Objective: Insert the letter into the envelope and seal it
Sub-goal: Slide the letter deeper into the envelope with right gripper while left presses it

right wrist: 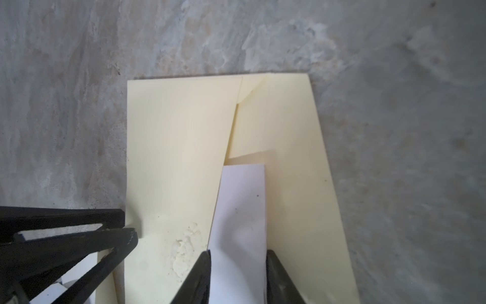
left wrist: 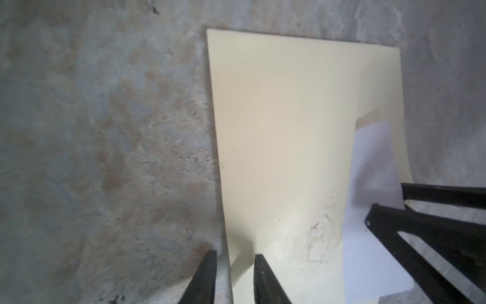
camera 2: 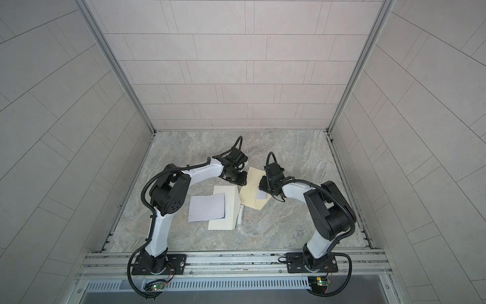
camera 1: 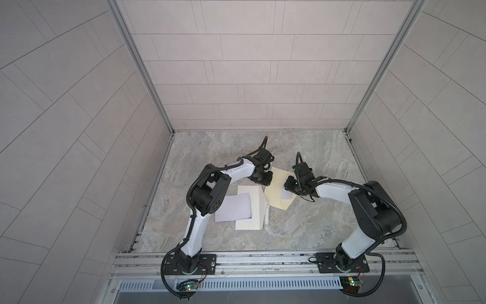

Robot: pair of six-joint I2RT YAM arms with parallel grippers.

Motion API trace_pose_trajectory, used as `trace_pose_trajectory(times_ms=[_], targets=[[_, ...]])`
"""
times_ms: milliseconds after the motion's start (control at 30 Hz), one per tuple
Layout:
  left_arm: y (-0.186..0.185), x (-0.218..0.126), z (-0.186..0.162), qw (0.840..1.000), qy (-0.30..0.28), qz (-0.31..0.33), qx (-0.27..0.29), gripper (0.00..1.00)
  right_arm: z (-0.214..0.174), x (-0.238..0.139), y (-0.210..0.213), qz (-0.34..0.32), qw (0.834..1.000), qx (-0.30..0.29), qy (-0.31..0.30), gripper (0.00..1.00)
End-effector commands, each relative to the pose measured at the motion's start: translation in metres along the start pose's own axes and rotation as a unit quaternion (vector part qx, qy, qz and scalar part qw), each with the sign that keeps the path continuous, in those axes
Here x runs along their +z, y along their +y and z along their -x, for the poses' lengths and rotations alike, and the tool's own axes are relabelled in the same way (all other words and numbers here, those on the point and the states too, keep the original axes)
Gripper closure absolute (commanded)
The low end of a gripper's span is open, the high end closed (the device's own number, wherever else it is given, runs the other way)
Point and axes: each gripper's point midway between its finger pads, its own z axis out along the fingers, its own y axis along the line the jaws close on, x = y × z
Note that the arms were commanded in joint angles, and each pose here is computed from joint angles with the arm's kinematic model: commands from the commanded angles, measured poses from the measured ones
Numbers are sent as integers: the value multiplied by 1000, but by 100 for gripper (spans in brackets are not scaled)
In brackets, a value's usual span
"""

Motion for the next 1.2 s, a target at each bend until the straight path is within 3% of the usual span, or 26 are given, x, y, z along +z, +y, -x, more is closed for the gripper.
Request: trace_pose_trajectory(times_ms=[0,467,800,1167], targets=[[-6,-13,2,1000,-5,-7,12,76,6,-15,-6,-35,999,-10,-6,60],[-5,-10,1,1000,1,-4,8,78,-23,-19,-15,-65,994,-23,82,60],[-6,-9,0,1000,4,-7,8,79,-39,-5,5,-32,986,-27,160,62],[-11,-9,0,1000,3,-21,14,79,-42,16,30,24,982,-27,187,64]])
